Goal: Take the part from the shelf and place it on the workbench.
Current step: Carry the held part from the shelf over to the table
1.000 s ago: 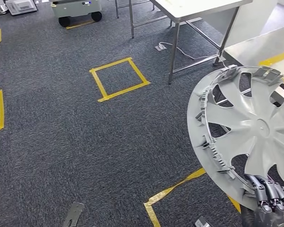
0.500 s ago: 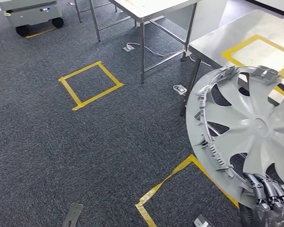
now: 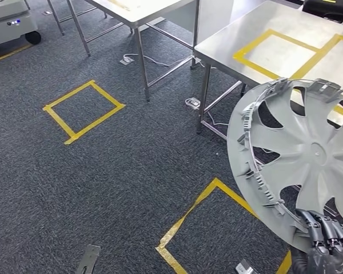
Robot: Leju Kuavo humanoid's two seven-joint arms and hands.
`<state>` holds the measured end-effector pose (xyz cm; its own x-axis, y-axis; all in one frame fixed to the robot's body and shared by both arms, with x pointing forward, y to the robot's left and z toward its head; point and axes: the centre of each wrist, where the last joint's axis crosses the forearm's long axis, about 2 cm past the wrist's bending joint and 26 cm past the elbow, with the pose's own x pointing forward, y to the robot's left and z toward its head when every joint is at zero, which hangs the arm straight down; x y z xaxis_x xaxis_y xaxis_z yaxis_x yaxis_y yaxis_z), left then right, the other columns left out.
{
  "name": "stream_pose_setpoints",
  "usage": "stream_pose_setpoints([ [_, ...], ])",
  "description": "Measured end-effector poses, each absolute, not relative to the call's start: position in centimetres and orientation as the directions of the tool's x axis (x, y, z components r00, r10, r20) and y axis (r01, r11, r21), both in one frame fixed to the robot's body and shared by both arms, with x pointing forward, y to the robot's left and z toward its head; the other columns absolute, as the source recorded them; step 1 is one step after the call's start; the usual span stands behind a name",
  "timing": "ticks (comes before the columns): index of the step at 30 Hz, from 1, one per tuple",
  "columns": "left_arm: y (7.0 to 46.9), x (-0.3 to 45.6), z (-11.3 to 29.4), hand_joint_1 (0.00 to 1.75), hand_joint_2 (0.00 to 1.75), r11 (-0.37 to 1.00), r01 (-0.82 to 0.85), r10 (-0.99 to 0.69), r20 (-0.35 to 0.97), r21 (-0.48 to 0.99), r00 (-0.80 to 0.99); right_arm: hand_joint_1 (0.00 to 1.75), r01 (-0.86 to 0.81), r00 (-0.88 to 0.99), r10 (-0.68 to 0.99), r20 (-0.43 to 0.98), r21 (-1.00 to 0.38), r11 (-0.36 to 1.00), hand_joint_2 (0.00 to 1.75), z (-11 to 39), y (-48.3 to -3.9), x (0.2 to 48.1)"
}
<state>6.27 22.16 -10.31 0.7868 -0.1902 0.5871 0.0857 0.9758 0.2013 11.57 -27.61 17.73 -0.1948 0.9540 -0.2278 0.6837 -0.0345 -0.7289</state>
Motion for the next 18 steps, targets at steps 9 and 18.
stream_pose_setpoints([
  [9, 22.16, 6.03, -10.35, 0.0, 1.75, 0.976, 0.086, -0.189, 0.585, 0.2, 0.789, 1.75, 0.685, -0.194, 0.955, -0.225, -0.728, -0.032, 1.75, 17.75, -27.55, 11.61],
  [18, 22.12, 6.25, -10.31, 0.0, 1.75, 0.976, 0.085, -0.189, 0.588, 0.199, 0.786, 1.75, 0.683, -0.195, 0.955, -0.225, -0.73, -0.032, 1.75, 17.72, -27.55, 11.55],
])
